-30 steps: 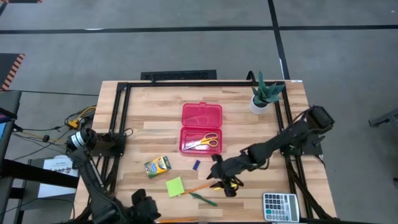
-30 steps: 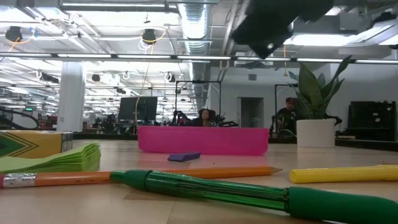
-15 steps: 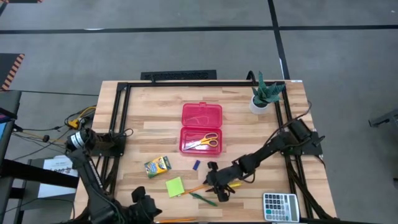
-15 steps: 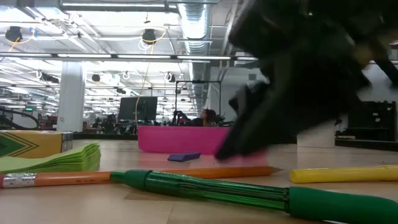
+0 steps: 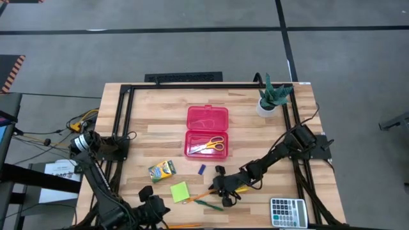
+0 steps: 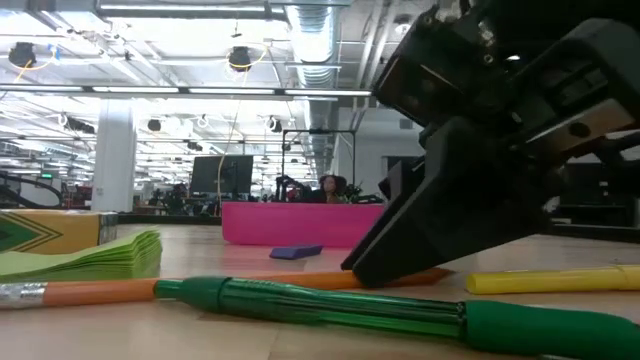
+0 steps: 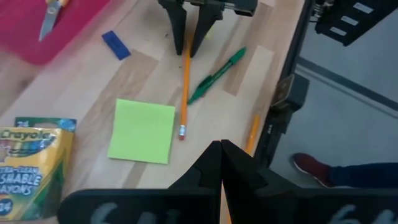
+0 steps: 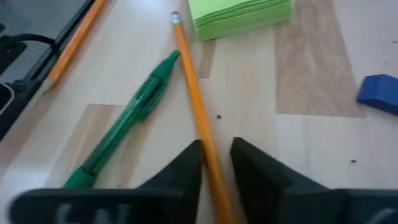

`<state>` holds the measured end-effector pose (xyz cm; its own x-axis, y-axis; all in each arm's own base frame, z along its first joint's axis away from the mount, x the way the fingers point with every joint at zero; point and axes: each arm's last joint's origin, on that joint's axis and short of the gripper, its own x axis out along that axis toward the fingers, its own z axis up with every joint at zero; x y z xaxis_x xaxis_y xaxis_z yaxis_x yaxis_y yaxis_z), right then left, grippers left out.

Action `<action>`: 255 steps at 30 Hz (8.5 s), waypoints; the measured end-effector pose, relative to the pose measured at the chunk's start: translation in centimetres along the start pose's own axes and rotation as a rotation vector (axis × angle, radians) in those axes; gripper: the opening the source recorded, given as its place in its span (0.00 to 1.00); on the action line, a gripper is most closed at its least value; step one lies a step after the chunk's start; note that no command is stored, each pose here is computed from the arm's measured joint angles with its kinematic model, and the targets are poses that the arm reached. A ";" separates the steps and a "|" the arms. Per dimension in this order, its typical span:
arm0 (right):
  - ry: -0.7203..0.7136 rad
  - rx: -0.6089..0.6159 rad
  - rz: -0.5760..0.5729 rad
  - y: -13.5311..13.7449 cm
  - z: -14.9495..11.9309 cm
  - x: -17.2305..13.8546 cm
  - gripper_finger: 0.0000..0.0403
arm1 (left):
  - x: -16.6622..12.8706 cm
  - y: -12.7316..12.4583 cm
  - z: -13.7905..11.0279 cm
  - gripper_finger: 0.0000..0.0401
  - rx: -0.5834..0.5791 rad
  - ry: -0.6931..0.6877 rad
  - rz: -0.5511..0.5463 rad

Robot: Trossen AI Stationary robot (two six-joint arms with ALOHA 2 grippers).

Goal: Pack school essentials
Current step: Put the left orange pencil into the supply box, then put the top orange pencil into the supply box, then put the yellow marker into the supply box

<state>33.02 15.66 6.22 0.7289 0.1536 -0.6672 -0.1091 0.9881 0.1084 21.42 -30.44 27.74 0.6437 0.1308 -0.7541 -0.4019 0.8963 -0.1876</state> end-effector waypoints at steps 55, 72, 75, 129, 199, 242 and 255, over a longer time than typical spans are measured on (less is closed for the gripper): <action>-0.279 0.193 -0.192 -2.6 -4.7 -3.3 0.53 | 4.0 3.1 6.1 0.48 -0.163 -0.271 0.244; -0.300 0.171 -0.274 -2.7 -6.4 -2.9 0.07 | 4.4 3.4 6.5 0.48 -0.145 -0.228 0.261; -0.291 0.183 -0.260 -2.7 -6.1 -3.1 0.03 | 4.4 3.4 6.5 0.48 -0.155 -0.233 0.259; -0.953 0.080 -0.195 -0.2 11.1 -23.2 0.06 | 1.7 2.6 16.6 0.48 -0.709 -0.688 0.074; -0.666 0.186 -0.147 -1.7 6.0 -31.9 0.44 | 9.3 16.0 29.4 0.00 0.032 -0.215 0.204; -0.492 0.259 -0.052 -0.2 3.5 -31.2 0.35 | 23.3 24.2 25.3 0.11 0.531 0.584 0.121; -0.490 0.255 -0.049 -0.2 3.5 -31.2 0.35 | 22.9 23.8 25.4 0.21 0.462 0.628 0.148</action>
<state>12.67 10.64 29.64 0.9649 0.0262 -0.2614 0.0558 0.9519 0.3013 43.10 4.62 21.97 0.0613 0.1220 -0.9906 -0.0550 0.9914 0.1187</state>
